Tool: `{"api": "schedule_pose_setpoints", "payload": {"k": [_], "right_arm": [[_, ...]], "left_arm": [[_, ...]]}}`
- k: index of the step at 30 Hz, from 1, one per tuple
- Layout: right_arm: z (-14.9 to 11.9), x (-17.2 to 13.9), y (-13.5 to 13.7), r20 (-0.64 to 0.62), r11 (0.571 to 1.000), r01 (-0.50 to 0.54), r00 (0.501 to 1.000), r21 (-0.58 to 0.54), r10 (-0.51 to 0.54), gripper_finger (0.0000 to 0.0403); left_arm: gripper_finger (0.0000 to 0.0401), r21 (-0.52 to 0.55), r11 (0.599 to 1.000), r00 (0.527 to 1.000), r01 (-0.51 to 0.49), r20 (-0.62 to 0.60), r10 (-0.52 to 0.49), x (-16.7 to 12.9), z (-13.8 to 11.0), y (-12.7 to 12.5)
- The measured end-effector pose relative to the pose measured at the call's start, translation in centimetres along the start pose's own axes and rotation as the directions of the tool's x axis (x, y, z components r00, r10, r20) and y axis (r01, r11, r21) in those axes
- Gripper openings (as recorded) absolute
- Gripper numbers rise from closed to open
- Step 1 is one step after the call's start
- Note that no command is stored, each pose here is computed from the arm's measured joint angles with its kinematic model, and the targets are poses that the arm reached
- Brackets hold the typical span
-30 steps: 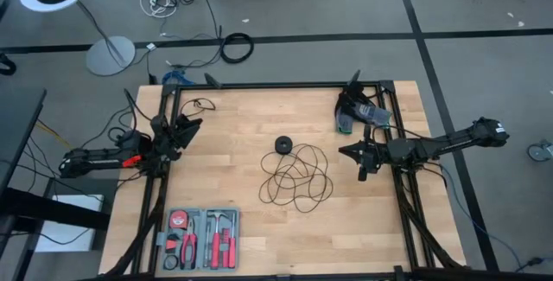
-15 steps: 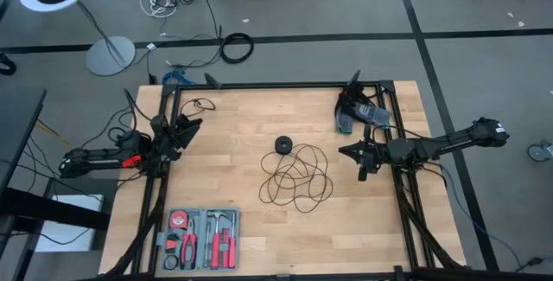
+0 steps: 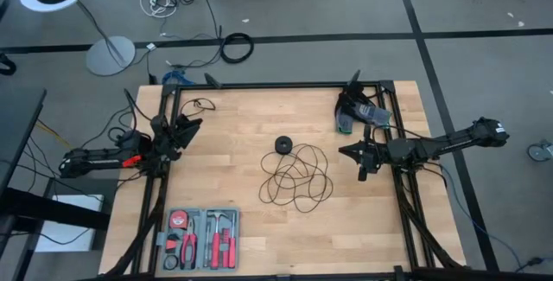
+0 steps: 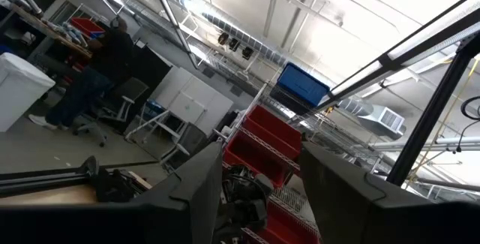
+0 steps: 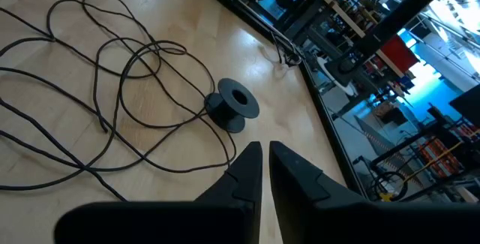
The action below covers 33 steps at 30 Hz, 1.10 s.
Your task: Coil cords
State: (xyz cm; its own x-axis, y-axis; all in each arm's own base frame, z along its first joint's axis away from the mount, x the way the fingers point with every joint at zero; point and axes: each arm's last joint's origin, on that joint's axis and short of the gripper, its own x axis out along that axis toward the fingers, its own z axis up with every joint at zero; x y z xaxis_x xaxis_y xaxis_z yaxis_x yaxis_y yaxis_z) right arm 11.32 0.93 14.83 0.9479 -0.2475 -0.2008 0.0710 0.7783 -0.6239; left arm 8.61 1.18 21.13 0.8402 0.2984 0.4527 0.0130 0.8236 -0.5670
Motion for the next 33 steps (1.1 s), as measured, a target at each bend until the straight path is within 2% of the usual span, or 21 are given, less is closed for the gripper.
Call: {"api": "schedule_pose_setpoints", "payload": {"k": [21,24,26,30,33], "right_arm": [[0.08,0.0,-0.05,0.008,1.0,0.003,1.0,0.018,-0.004,0.0028],[0.17,-0.01,0.04,0.034,0.989,-0.035,0.999,0.144,0.03,0.0028],[0.35,-0.02,0.06,0.068,0.961,-0.071,0.996,0.266,0.055,0.0028],[0.66,-0.04,0.0,0.115,0.861,-0.121,0.991,0.494,0.073,0.0028],[0.77,-0.05,-0.08,0.126,0.801,-0.128,0.99,0.585,0.065,0.0028]], "left_arm": [[0.0184,0.0,1.0,1.0,0.001,0.0,-0.001,0.0,0.0,0.0],[0.0184,0.0,1.0,1.0,0.0,0.0,0.0,0.0,0.0,0.0],[0.0184,0.0,1.0,1.0,0.001,0.0,-0.001,0.0,0.01,-0.01],[0.0184,0.0,1.0,1.0,0.001,0.0,-0.001,0.0,0.01,-0.01],[0.0184,0.0,1.0,1.0,0.001,0.0,-0.001,0.0,0.01,-0.01]]}}
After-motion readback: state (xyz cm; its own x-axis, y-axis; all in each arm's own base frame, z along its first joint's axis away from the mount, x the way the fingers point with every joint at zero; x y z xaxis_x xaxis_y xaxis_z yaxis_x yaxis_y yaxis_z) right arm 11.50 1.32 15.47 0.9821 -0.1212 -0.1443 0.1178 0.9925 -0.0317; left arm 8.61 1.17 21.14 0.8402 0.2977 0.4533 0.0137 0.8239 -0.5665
